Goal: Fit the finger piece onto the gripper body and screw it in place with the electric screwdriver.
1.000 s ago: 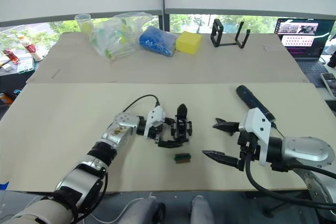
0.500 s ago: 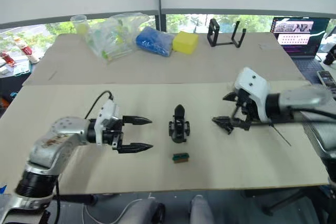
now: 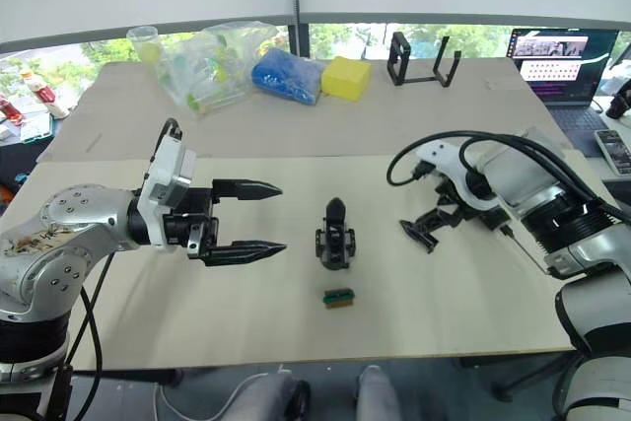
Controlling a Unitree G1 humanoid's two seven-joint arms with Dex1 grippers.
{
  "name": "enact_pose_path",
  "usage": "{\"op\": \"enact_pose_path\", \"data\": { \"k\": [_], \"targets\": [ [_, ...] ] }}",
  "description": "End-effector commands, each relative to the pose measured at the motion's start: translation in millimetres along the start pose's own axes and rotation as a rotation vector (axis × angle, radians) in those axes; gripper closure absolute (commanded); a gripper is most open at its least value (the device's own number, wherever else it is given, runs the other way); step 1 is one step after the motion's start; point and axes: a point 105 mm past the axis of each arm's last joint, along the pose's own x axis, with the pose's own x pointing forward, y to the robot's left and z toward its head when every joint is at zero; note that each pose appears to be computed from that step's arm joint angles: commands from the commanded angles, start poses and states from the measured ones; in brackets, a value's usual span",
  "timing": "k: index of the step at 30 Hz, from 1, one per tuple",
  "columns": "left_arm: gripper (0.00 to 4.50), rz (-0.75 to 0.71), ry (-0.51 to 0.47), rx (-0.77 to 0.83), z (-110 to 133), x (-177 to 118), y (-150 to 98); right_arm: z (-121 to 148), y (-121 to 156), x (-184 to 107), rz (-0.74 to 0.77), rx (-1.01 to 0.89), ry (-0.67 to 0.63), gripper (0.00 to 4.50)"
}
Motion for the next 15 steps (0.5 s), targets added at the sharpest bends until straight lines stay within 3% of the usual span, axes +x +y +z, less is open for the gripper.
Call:
{"op": "enact_pose_path", "data": {
  "k": [1,5,10,15],
  "targets": [
    [0.01,-0.016,-0.022,0.064,12.9,2.4,-4.9,1.3,-1.7,-3.0,-0.008,0.023,0.010,0.00],
    [0.01,-0.027,-0.018,0.090,14.4,5.0,-4.8,-7.2,5.9,5.9,0.017,0.043,0.047,0.00],
    [0.00,-0.021,-0.015,0.111,14.0,7.5,-0.4,-9.8,13.5,17.9,0.024,-0.017,0.047,1.57],
    [0.00,0.027,-0.009,0.090,8.3,6.5,9.2,4.4,2.4,23.6,-0.049,-0.119,-0.075,3.31]
  ]
}}
